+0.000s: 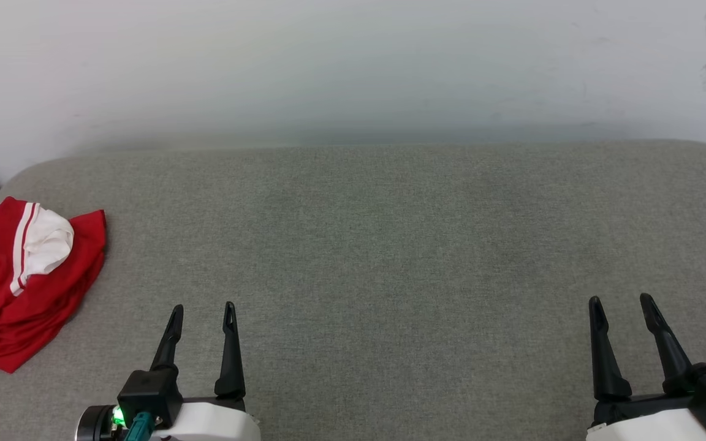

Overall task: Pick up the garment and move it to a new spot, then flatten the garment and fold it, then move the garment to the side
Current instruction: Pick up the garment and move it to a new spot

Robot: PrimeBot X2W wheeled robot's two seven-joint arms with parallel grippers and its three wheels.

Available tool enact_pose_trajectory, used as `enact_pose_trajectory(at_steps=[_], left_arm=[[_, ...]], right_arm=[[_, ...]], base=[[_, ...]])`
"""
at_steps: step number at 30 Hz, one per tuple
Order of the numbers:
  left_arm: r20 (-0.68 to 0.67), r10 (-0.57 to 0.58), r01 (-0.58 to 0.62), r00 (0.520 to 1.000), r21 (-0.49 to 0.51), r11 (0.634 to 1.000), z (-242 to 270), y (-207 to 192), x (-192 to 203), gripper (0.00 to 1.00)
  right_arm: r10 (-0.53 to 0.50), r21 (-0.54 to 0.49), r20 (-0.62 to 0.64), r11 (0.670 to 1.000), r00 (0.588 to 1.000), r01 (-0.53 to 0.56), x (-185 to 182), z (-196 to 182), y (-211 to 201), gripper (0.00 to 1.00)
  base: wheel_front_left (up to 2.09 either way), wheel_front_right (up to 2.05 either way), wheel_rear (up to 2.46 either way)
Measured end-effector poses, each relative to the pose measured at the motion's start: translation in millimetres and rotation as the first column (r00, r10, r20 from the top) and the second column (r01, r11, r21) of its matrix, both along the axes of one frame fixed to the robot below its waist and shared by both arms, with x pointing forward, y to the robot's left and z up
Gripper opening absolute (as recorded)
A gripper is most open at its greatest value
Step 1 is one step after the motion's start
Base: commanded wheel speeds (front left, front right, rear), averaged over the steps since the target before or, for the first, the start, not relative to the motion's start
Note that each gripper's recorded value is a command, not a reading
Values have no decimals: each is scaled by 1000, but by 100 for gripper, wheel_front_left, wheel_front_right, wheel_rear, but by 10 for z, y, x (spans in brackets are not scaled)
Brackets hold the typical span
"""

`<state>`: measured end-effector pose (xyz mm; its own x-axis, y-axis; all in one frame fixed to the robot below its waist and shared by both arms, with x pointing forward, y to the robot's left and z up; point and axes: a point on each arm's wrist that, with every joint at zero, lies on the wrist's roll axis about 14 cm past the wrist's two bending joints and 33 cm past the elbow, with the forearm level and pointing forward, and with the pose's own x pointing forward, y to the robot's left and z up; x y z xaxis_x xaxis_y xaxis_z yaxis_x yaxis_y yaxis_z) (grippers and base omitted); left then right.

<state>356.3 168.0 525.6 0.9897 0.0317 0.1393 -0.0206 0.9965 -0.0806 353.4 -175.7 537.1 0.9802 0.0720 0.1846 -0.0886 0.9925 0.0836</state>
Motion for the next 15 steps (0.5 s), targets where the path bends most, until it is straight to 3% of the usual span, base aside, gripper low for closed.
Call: enact_pose_trajectory(at_steps=[15], left_arm=[[-8,105,-105,994,-6,994,-19,323,-149,100]], right_arm=[[90,4,-12,996,996,-90,139,-41,288,100]], base=[[0,0,0]])
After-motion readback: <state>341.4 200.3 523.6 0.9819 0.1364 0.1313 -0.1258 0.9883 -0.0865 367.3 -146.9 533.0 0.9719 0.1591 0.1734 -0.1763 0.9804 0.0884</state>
